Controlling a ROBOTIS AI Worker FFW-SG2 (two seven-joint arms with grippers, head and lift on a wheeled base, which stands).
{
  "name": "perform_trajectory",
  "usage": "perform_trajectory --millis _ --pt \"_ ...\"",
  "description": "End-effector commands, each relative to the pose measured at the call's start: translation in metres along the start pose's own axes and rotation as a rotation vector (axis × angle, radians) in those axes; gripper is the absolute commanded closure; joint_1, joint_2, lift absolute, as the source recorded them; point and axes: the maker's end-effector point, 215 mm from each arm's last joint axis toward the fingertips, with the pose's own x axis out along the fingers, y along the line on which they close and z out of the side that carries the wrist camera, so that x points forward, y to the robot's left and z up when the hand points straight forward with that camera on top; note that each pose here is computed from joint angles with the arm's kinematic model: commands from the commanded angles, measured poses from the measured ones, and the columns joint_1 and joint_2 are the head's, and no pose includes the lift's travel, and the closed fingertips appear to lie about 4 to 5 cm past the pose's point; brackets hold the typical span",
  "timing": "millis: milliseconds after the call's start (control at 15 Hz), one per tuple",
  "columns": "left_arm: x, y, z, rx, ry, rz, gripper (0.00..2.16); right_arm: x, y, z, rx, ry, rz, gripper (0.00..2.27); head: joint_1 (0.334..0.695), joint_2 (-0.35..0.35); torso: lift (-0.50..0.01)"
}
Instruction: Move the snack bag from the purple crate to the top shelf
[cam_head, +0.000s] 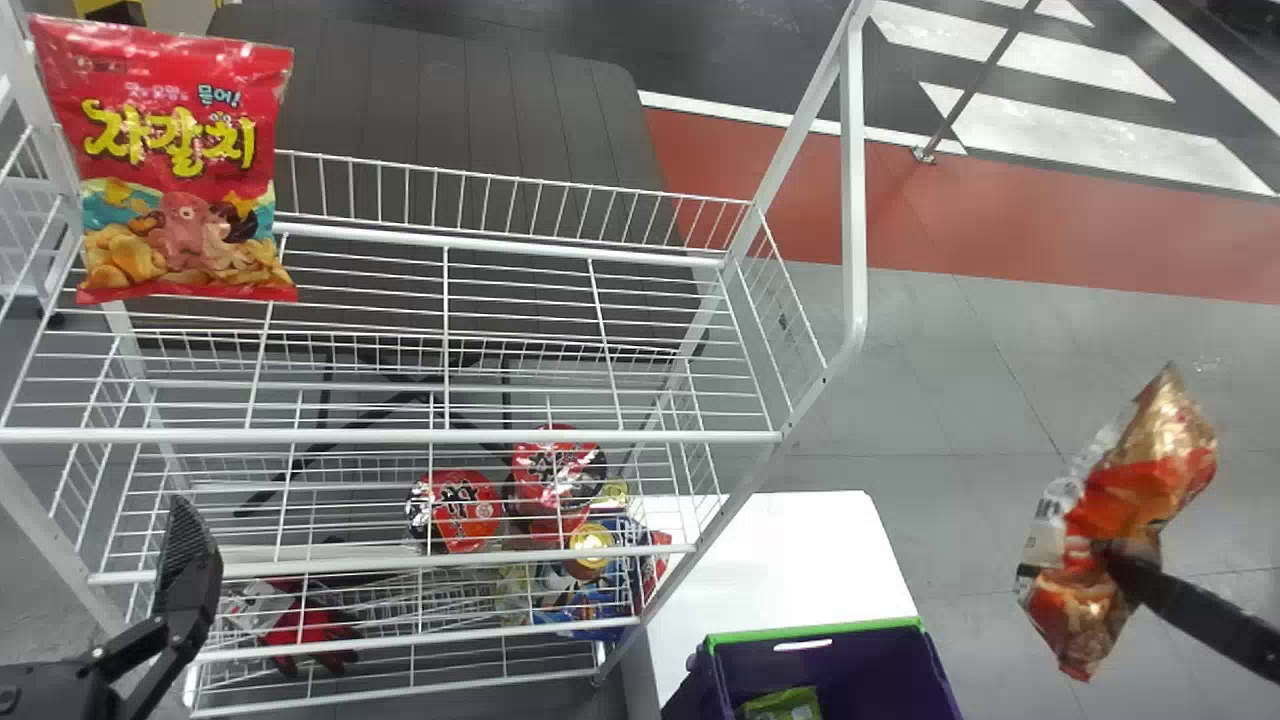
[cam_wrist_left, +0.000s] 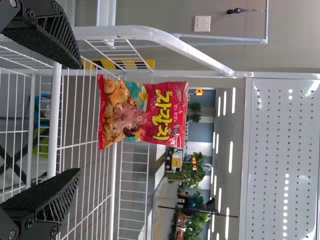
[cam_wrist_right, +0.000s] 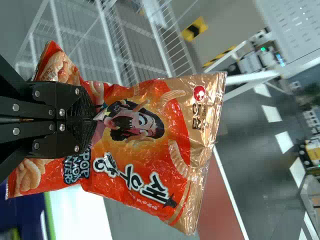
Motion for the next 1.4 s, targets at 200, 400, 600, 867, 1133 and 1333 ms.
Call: perform_trajectory --millis 200,400,600,867,1133,1333 --pt "0.000 0.000 -0.004 0.013 0.013 -0.001 0.07 0.003 0.098 0.063 -0.155 -0.188 0.181 1.53 0.695 -0.350 0.001" --pt "-0.001 0.001 -0.003 0.025 0.014 0.008 0.07 0.019 0.116 0.069 -0.176 -0.200 0.199 1.53 0.695 -0.350 0.001" --pt "-0.003 -0.003 -0.005 0.023 0.018 0.000 0.07 0.041 0.137 0.069 -0.179 -0.186 0.263 1.53 0.695 -0.350 0.001" --pt "-0.005 -0.017 -0.009 0.029 0.025 -0.019 0.07 0.081 0.145 0.052 -0.107 -0.123 0.358 1.53 0.695 -0.310 0.001" --pt "-0.007 -0.017 -0.013 0.035 0.033 -0.013 0.07 0.129 0.148 0.059 -0.221 -0.195 0.406 1.53 0.695 -0.278 0.001" --pt "-0.009 -0.019 -0.015 0.039 0.036 -0.018 0.07 0.165 0.163 0.053 -0.303 -0.239 0.425 1.53 0.695 -0.246 0.001"
